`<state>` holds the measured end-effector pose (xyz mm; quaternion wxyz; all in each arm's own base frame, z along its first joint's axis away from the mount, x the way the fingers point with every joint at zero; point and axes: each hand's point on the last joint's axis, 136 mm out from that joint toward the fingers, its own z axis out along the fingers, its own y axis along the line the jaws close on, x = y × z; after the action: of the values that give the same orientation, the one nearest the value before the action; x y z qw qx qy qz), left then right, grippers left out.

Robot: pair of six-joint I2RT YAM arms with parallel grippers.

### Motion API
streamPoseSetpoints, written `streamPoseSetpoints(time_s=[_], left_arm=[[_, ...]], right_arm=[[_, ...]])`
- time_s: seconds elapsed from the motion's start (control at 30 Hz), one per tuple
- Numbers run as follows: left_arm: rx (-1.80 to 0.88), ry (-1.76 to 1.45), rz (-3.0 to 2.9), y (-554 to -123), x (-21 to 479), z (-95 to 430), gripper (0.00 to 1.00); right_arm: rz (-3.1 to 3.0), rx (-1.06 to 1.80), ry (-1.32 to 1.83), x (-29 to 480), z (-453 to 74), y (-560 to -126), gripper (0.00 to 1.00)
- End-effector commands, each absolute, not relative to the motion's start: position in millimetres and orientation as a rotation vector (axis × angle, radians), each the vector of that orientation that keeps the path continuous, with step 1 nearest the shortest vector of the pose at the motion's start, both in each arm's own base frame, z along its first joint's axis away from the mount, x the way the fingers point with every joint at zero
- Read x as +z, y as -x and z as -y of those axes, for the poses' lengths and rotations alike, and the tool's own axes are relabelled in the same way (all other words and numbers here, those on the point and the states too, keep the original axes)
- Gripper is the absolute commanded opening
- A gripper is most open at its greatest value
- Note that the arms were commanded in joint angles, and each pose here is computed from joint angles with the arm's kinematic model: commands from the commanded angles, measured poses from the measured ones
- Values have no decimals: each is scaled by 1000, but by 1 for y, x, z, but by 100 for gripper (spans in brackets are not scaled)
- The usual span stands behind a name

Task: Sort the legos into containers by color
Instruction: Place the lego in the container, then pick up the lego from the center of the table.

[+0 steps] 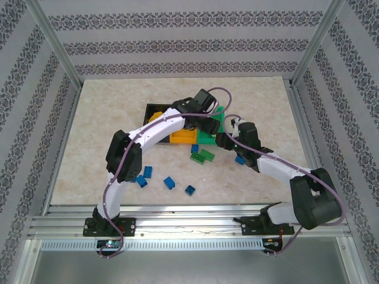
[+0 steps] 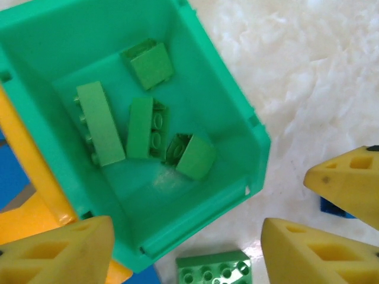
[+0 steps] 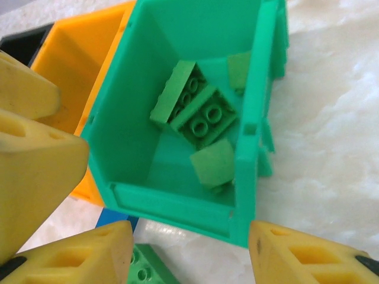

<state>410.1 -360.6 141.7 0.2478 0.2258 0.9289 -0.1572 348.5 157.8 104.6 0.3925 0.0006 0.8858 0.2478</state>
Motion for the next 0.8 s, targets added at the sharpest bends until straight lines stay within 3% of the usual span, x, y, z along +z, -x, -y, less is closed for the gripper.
streamPoseSetpoints(time_s=[0.0,0.3,0.77], left_arm=[[-420,-596,-2536,-385,153,334,68],[-520,-320,-2545,-343,135,247,69],[-599,-151,-2607,-312,92,190,69]], right_arm=[[-2234,657,51,106,-174,-346,55],[-2385,642,423,66,-247,-294,55],[-2524,410,747,45,-280,-305,56]])
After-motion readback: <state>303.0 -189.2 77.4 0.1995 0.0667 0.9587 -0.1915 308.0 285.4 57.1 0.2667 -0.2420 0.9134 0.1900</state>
